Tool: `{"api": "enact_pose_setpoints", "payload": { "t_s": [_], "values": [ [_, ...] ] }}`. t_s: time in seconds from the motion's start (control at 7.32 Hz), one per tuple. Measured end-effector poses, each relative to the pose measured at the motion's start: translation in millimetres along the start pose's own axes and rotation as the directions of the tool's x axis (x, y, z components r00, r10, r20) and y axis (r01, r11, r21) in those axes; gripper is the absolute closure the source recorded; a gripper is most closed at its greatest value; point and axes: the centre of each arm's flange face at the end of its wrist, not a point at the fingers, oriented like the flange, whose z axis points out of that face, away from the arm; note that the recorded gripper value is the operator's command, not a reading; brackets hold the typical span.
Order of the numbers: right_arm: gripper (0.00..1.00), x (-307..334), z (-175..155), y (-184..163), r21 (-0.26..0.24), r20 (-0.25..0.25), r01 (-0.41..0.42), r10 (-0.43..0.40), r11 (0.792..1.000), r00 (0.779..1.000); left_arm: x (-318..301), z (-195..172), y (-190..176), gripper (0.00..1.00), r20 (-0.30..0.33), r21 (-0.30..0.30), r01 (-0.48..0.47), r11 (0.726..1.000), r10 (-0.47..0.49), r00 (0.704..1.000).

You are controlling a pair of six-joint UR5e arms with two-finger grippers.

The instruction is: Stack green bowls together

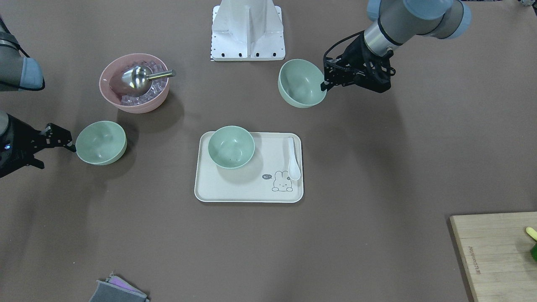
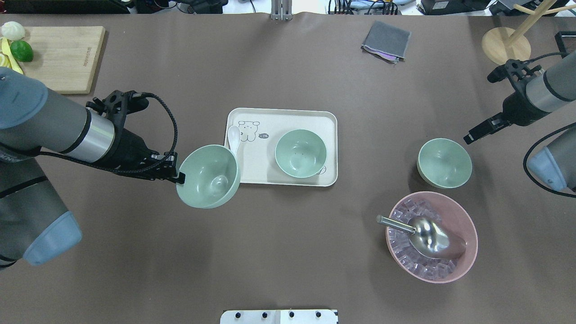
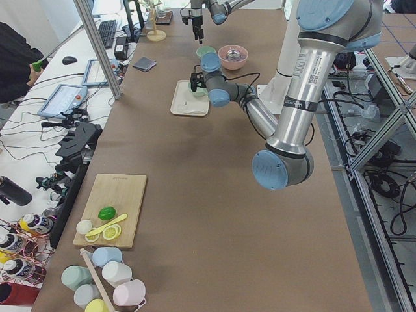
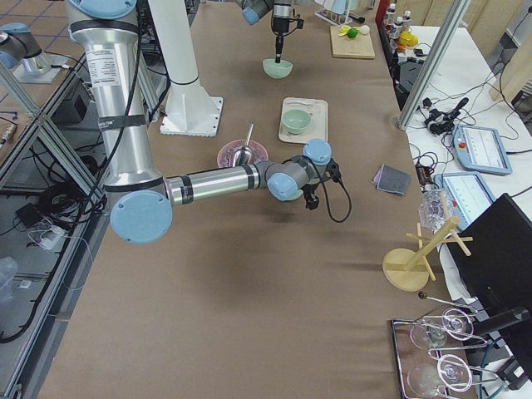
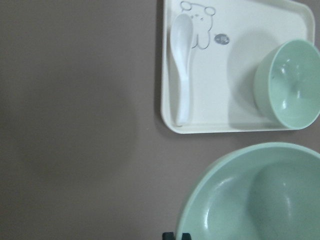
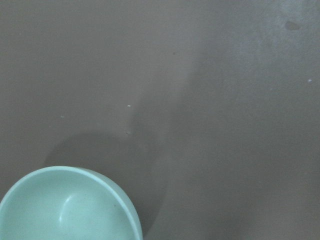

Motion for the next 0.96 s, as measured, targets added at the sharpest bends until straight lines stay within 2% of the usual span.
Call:
{"api": "enact_pose_setpoints", "payload": {
  "t_s": [0.14, 0.27, 0.55, 0.68, 0.96],
  "values": [
    [0.0, -6, 8, 3, -0.01, 0.01, -0.004, 0.004, 1.0, 1.0, 10, 0, -5, 1.0, -0.008, 0.004, 0.014, 1.0, -0.014, 1.0],
    [0.13, -11, 16, 5, -0.022, 0.017, -0.004, 0.004, 1.0, 1.0, 15, 1, -8, 1.0, -0.011, 0.008, 0.021, 1.0, -0.021, 1.0],
    [0.96, -17, 27, 9, -0.045, 0.029, 0.0, 0.002, 0.999, 1.0, 17, -1, -12, 1.0, -0.014, 0.01, 0.025, 1.0, -0.025, 1.0],
    [1.0, -18, 30, 11, -0.055, 0.041, 0.002, 0.0, 0.998, 0.999, 16, -2, -13, 1.0, -0.014, 0.012, 0.027, 1.0, -0.027, 1.0],
    [1.0, -15, 32, 17, -0.056, 0.055, 0.018, -0.015, 0.998, 0.998, 16, -1, -15, 1.0, -0.013, 0.012, 0.03, 0.999, -0.03, 0.999]
  ]
}}
